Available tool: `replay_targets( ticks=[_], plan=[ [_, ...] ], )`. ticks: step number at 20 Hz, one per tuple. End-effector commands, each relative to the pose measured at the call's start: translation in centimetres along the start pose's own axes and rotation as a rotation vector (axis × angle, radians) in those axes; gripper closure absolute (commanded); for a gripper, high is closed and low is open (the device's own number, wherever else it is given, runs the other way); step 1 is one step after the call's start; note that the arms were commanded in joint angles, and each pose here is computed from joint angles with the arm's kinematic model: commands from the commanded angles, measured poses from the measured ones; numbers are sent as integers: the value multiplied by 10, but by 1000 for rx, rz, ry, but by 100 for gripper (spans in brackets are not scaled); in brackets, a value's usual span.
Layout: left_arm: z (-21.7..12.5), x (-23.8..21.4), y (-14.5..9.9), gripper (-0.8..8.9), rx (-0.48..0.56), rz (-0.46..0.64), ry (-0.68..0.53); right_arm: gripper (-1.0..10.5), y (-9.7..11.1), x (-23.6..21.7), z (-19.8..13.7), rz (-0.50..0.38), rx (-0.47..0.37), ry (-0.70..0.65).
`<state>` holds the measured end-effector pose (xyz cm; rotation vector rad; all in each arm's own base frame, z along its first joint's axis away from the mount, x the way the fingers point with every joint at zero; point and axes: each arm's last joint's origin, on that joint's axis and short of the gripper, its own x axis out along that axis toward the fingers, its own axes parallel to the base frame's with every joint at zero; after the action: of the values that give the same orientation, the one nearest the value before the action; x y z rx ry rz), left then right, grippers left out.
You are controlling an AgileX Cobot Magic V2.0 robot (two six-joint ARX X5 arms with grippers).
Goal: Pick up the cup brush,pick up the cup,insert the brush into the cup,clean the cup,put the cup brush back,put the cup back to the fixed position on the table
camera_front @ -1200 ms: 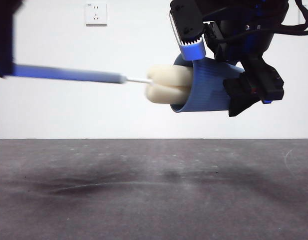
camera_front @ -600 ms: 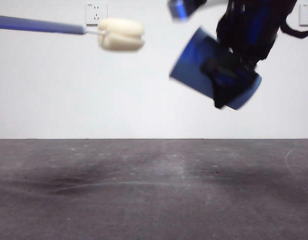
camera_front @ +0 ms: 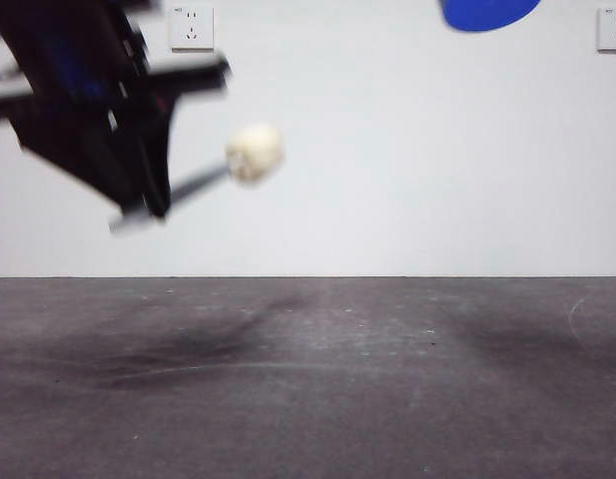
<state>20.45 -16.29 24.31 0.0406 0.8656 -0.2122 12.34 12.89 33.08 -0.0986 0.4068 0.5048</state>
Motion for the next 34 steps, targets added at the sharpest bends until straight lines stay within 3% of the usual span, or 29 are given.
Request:
replay_targets(
  ticks=[1, 9, 25, 26, 27, 29, 30, 34],
  plan=[
    [-6, 27, -5, 822, -37, 27, 57, 963, -3, -10, 1, 4, 22, -16],
    [-16, 76, -3, 822, -98, 105, 150, 963, -10, -30, -5, 2, 37, -4],
    [-29, 103, 1, 810, -110, 114, 265, 963, -11, -31, -8, -1, 43, 22],
    [-30, 102, 1, 770, -109, 107, 280, 963, -11, -31, -8, -2, 42, 27],
    [-31, 102, 1, 663, -108, 102, 292, 963, -11, -31, -8, -2, 42, 27],
    [-32, 102, 1, 358, -107, 96, 311, 963, -11, -31, -8, -2, 42, 26],
    [-33, 101, 0, 314, -108, 75, 323, 963, -11, -31, -8, -2, 40, 27],
    [-29, 96, 0, 312, -95, 25, 316, 964, -8, -23, -7, -2, 0, 1]
  ],
)
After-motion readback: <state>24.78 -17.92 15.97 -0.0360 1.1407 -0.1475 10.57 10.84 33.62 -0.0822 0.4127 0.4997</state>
